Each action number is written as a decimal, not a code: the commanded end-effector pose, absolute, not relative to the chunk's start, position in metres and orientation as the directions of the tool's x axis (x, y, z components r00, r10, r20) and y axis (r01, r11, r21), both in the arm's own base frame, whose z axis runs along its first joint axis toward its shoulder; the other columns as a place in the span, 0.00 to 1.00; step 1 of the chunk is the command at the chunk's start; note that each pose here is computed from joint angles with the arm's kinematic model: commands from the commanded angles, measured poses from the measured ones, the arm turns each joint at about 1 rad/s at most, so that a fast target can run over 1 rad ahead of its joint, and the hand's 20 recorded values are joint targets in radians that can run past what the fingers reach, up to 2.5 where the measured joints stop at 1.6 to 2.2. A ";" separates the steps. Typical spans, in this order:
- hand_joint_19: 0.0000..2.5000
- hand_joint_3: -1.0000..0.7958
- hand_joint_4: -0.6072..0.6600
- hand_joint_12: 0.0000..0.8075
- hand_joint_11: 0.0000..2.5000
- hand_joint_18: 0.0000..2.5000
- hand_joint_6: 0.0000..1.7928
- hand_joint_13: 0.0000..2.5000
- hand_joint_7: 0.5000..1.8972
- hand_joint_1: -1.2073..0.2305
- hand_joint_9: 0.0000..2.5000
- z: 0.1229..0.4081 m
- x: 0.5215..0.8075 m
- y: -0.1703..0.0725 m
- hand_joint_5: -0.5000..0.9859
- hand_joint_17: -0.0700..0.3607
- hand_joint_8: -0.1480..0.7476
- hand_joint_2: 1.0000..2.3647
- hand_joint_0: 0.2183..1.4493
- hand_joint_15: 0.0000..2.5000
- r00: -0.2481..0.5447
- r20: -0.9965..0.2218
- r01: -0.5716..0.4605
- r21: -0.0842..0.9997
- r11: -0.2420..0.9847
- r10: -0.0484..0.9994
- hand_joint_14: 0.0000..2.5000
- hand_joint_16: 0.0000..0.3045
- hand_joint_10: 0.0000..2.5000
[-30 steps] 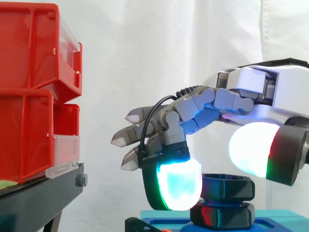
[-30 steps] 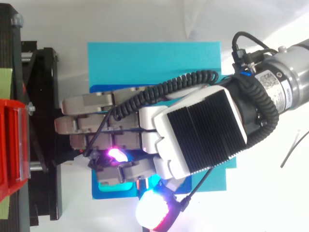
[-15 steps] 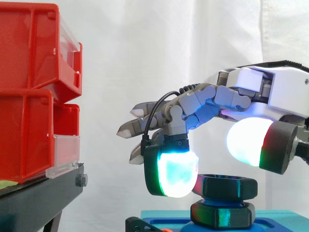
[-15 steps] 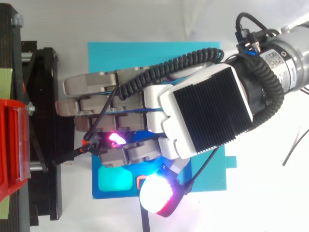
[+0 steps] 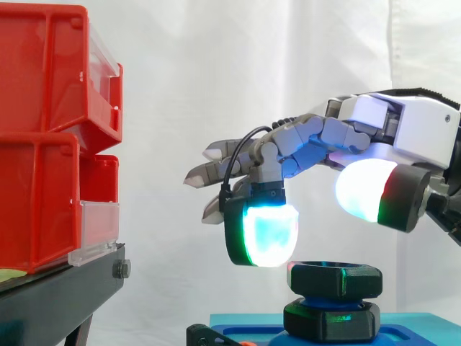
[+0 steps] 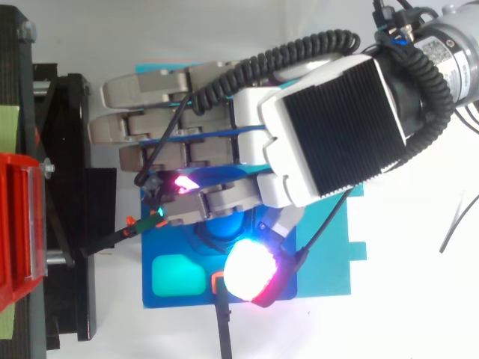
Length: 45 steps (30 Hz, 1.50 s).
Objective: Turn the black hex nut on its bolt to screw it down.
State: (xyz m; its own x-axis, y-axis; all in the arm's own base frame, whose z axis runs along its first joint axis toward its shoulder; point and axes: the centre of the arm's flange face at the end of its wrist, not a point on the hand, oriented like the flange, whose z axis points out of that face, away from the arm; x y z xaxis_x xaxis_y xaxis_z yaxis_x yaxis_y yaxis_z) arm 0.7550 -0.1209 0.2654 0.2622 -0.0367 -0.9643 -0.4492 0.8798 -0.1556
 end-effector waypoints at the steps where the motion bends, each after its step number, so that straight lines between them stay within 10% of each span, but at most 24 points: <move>1: 0.03 0.28 0.61 0.43 0.07 0.13 0.43 0.21 0.44 0.74 0.31 0.271 0.757 -0.120 0.27 0.44 0.49 0.00 0.26 0.00 0.273 -0.962 -0.458 -0.148 0.876 -0.020 0.00 0.17 0.00; 22: 0.02 0.28 0.65 0.43 0.07 0.14 0.35 0.21 0.56 0.73 0.31 0.288 0.776 -0.049 0.29 0.44 0.49 0.00 0.26 0.00 0.167 -0.986 -0.438 -0.083 0.895 -0.010 0.00 0.17 0.00; 45: 0.03 0.28 0.63 0.42 0.07 0.18 0.40 0.24 0.52 0.71 0.36 0.269 0.769 -0.043 0.30 0.43 0.50 0.00 0.26 0.01 0.134 -0.991 -0.445 -0.085 0.892 -0.028 0.00 0.17 0.00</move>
State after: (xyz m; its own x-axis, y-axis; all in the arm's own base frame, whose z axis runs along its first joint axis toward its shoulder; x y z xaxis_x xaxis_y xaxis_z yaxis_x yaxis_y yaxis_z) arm 0.7693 -0.0424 0.2692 0.1337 -0.0276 -0.9906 -0.4437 0.8922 -0.0847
